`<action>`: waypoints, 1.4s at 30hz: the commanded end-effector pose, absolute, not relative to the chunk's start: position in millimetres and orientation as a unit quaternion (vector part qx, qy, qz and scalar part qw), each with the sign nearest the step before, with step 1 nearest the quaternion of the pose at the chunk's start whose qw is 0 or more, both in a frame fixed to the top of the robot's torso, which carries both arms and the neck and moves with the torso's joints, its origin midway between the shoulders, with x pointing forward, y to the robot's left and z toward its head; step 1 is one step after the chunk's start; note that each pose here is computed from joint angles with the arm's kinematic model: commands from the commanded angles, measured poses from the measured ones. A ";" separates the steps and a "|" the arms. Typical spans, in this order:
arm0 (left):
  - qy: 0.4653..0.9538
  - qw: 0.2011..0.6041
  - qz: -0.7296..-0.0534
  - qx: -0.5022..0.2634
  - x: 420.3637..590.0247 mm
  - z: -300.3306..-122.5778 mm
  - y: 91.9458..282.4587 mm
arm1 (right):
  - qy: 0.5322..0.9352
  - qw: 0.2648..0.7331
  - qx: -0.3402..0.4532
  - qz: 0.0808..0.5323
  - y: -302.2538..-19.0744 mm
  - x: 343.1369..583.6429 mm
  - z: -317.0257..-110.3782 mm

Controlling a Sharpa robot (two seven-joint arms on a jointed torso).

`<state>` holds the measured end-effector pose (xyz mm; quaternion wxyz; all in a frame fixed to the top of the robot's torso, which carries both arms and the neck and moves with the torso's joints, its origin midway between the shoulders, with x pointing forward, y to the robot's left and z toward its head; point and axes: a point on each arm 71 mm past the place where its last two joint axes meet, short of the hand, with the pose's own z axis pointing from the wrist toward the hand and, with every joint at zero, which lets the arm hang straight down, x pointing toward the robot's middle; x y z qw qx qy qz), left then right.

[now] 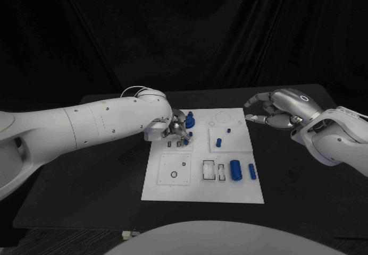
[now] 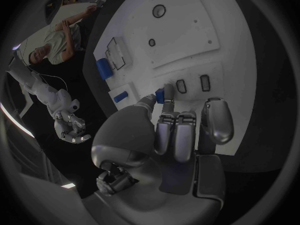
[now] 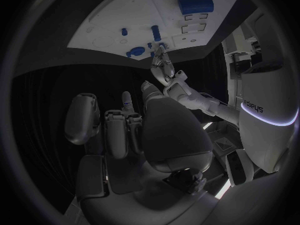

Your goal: Assemble the parts on the task board

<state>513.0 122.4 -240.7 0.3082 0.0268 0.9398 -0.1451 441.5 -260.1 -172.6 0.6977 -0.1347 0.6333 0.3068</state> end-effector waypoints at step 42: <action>0.929 0.334 -0.157 -0.004 508.4 -238.4 146.7 | 0.644 0.695 -0.127 0.294 -263.9 442.5 -176.7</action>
